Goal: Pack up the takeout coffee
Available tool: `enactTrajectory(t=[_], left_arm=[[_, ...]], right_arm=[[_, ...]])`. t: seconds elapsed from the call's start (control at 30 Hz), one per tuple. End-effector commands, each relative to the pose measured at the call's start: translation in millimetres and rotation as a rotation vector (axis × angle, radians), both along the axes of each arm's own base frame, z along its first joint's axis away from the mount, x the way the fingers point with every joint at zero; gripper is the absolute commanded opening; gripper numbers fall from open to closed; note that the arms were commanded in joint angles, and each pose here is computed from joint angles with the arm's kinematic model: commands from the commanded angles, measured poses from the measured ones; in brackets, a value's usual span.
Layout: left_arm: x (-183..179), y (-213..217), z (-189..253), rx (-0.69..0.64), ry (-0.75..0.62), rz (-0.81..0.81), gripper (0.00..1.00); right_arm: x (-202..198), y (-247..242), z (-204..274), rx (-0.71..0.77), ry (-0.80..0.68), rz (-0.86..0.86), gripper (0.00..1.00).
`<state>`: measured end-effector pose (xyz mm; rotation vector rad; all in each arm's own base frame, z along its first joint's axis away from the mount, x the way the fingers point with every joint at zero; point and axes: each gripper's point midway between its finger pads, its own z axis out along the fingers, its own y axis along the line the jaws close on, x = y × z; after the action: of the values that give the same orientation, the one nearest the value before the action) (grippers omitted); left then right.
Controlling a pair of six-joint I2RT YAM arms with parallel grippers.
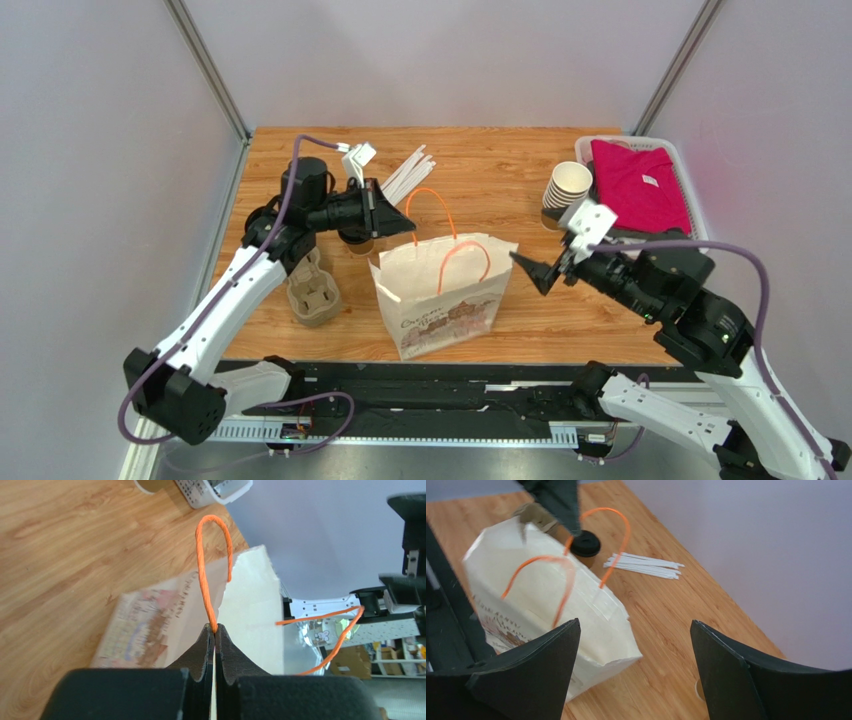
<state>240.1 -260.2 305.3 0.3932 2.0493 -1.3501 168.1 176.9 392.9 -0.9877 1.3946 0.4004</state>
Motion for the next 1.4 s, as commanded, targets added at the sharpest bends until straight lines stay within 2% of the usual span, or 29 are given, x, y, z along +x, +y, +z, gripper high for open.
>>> enactTrajectory(t=[0.0,0.13,0.23,0.37,0.83,1.1,1.33,1.37], left_arm=[[-6.7,12.2,9.7,0.024,-0.085,0.061,0.00],[-13.3,11.8,2.7,0.038,-0.066,0.106,0.00],[-15.0,10.1,-3.1,0.040,-0.039,0.132,0.00],[-14.3,12.7,-8.1,0.047,-0.024,0.162,0.00],[-19.0,6.6,17.0,-0.068,-0.032,0.125,0.00],[-21.9,4.4,30.3,-0.132,-0.028,0.085,0.00],[-24.1,0.6,36.8,-0.165,-0.020,0.054,0.00],[-24.3,0.3,37.4,-0.167,-0.020,0.051,0.00]], right_arm=[[25.1,-36.1,17.1,0.215,0.156,-0.302,0.85],[29.7,-16.6,-28.2,0.253,0.389,-0.302,0.83],[43.8,-0.4,-53.0,0.272,0.501,-0.309,0.81],[59.3,20.9,-74.4,0.238,0.578,-0.293,0.76],[99.8,43.9,-128.9,0.135,0.515,-0.250,0.74],[136.4,42.5,-132.4,0.142,0.470,-0.280,0.73],[160.7,43.7,-132.7,0.150,0.469,-0.293,0.65],[164.2,42.4,-130.9,0.154,0.468,-0.297,0.57]])
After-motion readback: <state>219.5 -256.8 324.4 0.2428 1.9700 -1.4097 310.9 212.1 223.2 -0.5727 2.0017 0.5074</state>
